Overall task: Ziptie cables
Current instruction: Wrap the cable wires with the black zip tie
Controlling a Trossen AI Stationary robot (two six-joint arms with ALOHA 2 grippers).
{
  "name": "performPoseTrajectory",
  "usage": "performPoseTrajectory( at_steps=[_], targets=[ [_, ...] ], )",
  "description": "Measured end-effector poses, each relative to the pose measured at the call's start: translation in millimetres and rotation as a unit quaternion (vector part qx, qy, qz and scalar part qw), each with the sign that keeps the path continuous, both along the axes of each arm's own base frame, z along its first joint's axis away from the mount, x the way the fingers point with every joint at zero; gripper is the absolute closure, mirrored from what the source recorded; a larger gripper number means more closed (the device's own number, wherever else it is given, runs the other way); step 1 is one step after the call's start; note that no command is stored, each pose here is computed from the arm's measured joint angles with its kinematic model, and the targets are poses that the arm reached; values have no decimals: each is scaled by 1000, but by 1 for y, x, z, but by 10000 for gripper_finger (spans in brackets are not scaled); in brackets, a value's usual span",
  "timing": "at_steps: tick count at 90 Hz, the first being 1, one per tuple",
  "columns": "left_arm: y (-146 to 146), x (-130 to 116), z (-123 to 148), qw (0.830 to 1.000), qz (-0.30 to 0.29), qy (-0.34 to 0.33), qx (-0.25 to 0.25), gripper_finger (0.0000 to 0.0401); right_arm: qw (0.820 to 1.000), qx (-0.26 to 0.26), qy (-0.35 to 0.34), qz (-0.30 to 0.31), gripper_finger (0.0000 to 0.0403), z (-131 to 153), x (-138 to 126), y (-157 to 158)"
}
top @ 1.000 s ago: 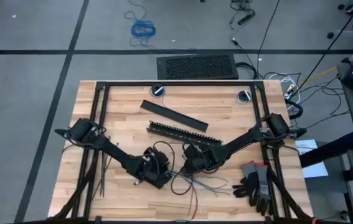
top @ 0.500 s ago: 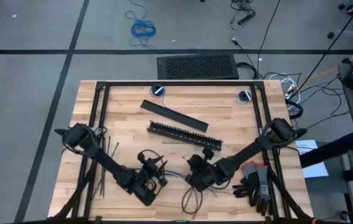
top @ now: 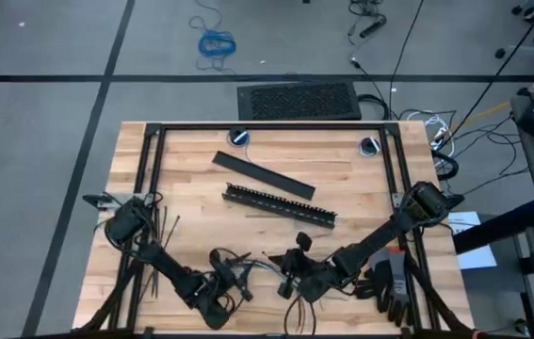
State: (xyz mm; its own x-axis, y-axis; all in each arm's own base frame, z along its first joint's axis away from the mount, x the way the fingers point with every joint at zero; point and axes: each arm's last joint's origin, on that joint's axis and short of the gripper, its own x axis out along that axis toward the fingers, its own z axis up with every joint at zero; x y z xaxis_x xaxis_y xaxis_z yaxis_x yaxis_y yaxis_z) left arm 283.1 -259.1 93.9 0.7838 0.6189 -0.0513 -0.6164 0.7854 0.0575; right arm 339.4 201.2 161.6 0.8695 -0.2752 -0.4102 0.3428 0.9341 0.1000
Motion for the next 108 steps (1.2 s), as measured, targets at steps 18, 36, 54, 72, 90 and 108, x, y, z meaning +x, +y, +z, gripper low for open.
performPoseTrajectory(
  at_steps=[18, 36, 54, 72, 90, 108],
  targets=[
    [-9, 2, 12, 999, -44, 15, 17, 314, 1000, -6, -23, 16, 403, 6, 3, 2],
    [-7, 15, 30, 995, -103, -4, 19, 322, 999, -18, -29, 30, 403, 8, 2, 6],
    [9, 29, 37, 993, -114, -39, -1, 318, 999, -29, -27, 35, 403, 8, -2, 12],
    [20, 30, 31, 993, -103, -52, -34, 289, 998, -51, -27, 12, 403, 7, -7, 16],
    [12, 19, 31, 997, -63, -48, -25, 276, 998, -42, -33, 11, 403, 8, -8, 17],
    [8, 14, 28, 998, -48, -29, -8, 276, 999, -45, -25, 2, 403, 6, -8, 16]
  ],
)
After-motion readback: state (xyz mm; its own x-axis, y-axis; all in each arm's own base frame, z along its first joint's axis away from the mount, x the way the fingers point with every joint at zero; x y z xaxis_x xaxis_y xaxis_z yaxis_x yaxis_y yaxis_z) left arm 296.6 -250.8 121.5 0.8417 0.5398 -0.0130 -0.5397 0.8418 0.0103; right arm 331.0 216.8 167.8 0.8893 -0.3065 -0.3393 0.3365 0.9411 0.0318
